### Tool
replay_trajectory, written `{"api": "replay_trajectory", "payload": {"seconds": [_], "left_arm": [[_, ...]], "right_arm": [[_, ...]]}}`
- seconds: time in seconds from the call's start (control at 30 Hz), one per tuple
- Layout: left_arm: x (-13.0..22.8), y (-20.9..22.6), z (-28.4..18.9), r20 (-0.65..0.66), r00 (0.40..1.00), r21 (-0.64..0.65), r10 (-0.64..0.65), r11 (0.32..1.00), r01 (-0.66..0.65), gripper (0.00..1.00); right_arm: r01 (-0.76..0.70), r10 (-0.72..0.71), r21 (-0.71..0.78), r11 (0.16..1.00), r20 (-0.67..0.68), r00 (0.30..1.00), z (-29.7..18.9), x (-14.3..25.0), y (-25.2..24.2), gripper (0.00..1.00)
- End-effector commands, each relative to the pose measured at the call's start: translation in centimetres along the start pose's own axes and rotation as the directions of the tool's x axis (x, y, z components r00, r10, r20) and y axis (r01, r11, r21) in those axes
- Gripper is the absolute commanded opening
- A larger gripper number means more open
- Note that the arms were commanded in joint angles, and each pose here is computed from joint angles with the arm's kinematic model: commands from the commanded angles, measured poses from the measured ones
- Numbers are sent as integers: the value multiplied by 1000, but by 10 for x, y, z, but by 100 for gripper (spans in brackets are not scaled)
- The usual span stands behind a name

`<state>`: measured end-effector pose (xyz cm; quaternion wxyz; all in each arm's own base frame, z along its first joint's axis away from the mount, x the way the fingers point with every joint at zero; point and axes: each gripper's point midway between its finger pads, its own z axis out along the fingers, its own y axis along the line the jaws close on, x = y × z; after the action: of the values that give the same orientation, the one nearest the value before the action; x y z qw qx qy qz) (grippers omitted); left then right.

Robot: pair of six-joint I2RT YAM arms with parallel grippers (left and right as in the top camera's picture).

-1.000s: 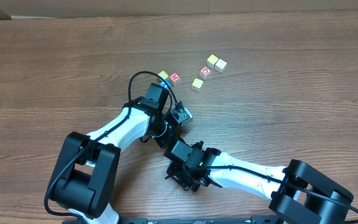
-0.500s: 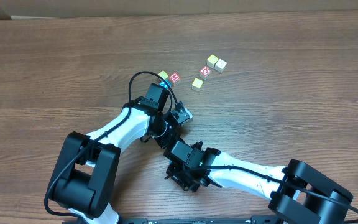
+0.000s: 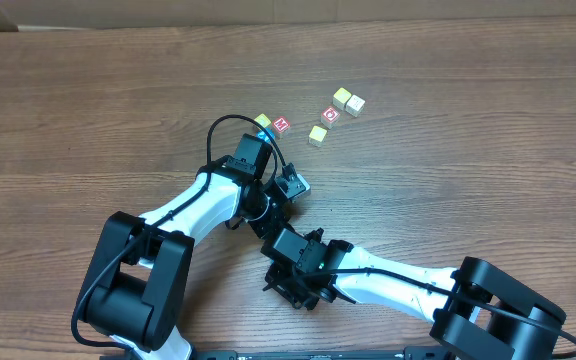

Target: Flip 5 blocks

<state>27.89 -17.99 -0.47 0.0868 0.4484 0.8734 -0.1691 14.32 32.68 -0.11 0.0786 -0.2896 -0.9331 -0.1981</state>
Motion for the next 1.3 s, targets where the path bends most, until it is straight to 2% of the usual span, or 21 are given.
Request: {"api": "replay_trajectory", "payload": {"seconds": [0.0,0.8,1.27], "left_arm": [[42,-15,29,-145,989,51,-12,999,19,4],[43,-6,29,-153,987,4,-43,999,44,4],[46,4,26,-142,986,-9,-93,996,92,4]], "right_arm": [[-10,9,32,999,29,1000,6,-5,-9,4],[-25,18,94,995,80,997,2,-14,-25,4],[51,-56,90,995,56,997,4,6,-24,4]]}}
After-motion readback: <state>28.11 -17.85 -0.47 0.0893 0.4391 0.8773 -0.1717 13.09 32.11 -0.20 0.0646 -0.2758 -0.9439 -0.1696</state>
